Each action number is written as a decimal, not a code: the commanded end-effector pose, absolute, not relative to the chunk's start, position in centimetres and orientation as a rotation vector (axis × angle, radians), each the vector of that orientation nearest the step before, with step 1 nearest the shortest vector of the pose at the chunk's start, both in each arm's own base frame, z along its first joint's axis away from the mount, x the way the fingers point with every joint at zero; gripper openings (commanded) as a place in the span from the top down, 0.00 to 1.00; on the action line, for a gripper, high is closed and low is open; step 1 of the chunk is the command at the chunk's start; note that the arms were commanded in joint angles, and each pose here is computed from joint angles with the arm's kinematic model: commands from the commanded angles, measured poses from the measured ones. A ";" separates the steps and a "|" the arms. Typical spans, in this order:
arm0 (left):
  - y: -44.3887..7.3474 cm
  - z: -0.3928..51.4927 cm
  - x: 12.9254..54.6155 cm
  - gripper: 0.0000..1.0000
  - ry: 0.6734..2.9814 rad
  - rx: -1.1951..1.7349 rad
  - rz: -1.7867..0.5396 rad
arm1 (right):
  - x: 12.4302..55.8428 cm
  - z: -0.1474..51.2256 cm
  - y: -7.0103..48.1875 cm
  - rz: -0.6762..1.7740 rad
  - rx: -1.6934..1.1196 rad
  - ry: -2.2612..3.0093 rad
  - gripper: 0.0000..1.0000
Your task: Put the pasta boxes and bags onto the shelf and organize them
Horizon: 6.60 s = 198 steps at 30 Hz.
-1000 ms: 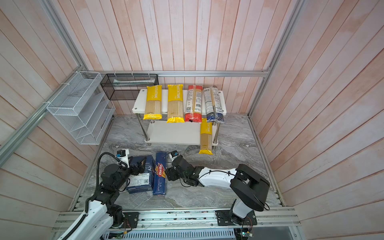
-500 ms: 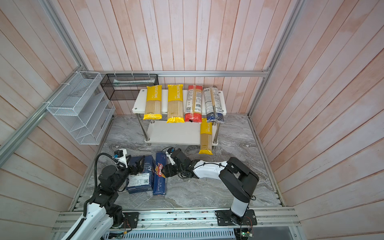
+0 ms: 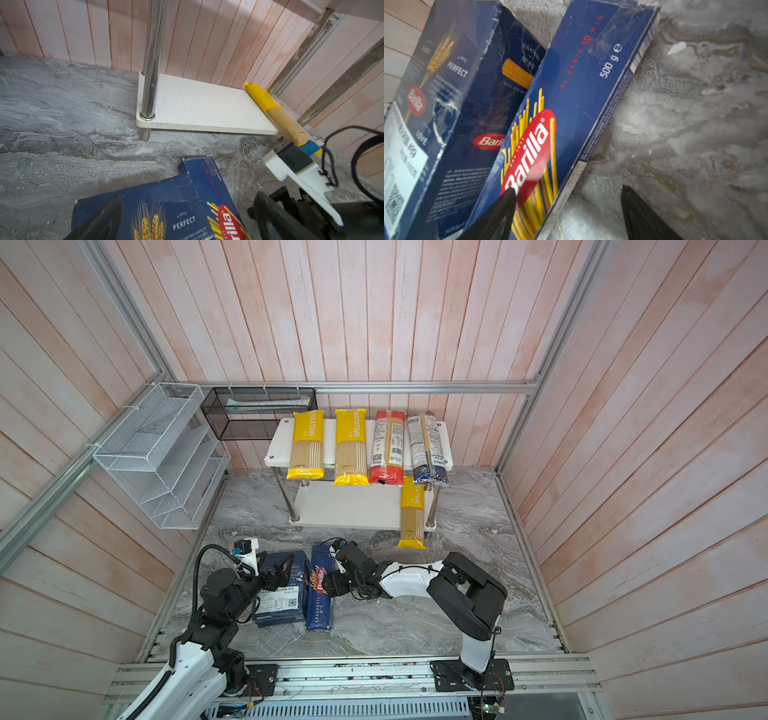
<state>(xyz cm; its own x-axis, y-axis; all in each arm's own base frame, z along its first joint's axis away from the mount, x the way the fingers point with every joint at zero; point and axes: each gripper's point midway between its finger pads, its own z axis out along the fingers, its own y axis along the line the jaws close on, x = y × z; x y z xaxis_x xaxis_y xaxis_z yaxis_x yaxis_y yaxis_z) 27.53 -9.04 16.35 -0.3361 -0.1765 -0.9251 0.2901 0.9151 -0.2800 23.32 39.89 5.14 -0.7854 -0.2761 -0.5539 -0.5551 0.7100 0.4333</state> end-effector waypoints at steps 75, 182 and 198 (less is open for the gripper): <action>-8.9 18.3 27.4 0.00 1.782 0.096 -0.468 | 12.0 1.9 41.4 0.402 -0.652 2.707 0.13; -8.8 18.1 27.5 0.00 1.793 0.088 -0.463 | 18.2 5.1 36.1 0.334 -0.499 2.461 0.42; -8.8 18.2 27.5 0.00 1.789 0.090 -0.465 | 19.3 10.1 34.5 0.414 -0.370 2.323 0.54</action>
